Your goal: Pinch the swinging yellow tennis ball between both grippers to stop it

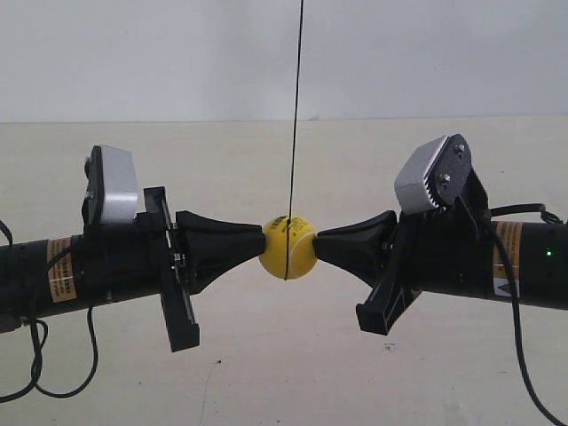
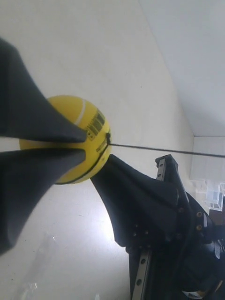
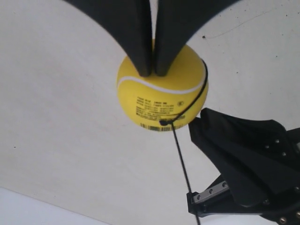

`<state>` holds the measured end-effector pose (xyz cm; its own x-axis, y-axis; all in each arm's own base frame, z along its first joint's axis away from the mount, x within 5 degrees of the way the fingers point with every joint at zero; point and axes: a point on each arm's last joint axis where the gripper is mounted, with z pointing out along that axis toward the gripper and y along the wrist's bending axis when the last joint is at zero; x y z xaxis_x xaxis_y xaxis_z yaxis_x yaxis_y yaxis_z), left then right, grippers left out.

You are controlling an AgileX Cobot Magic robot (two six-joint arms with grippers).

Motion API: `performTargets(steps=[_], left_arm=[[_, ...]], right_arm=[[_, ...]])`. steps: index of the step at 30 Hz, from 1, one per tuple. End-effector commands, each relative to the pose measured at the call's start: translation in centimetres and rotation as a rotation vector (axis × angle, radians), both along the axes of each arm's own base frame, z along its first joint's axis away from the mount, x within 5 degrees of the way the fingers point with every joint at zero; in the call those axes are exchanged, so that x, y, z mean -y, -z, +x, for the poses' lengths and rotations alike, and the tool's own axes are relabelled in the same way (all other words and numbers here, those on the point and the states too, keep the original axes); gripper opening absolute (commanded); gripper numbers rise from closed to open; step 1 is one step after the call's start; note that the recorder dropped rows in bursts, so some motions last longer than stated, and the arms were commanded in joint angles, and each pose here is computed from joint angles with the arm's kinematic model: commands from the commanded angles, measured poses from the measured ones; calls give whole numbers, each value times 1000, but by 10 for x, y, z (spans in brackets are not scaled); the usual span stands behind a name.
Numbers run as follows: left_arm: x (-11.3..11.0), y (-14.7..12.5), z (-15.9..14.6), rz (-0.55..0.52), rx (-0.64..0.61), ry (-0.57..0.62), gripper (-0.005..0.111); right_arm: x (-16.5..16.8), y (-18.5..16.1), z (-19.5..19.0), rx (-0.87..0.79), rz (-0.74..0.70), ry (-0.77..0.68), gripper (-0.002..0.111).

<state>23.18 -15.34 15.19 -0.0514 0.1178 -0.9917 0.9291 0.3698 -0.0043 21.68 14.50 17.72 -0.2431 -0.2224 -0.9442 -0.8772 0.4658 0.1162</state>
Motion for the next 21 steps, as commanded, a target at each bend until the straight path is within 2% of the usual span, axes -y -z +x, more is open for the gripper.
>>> performTargets(steps=[1, 9, 16, 21], left_arm=[[-3, -1, 1, -9, 5, -7, 5], [-9, -1, 3, -14, -23, -22, 5], [-10, 6, 3, 55, -59, -28, 5], [-9, 7, 3, 48, -84, -29, 5]], right_arm=[[0, -2, 0, 10, -3, -5, 0], [0, -1, 1, 8, -7, -3, 0], [0, -1, 1, 8, -7, -3, 0], [0, -1, 1, 6, -9, -3, 0]])
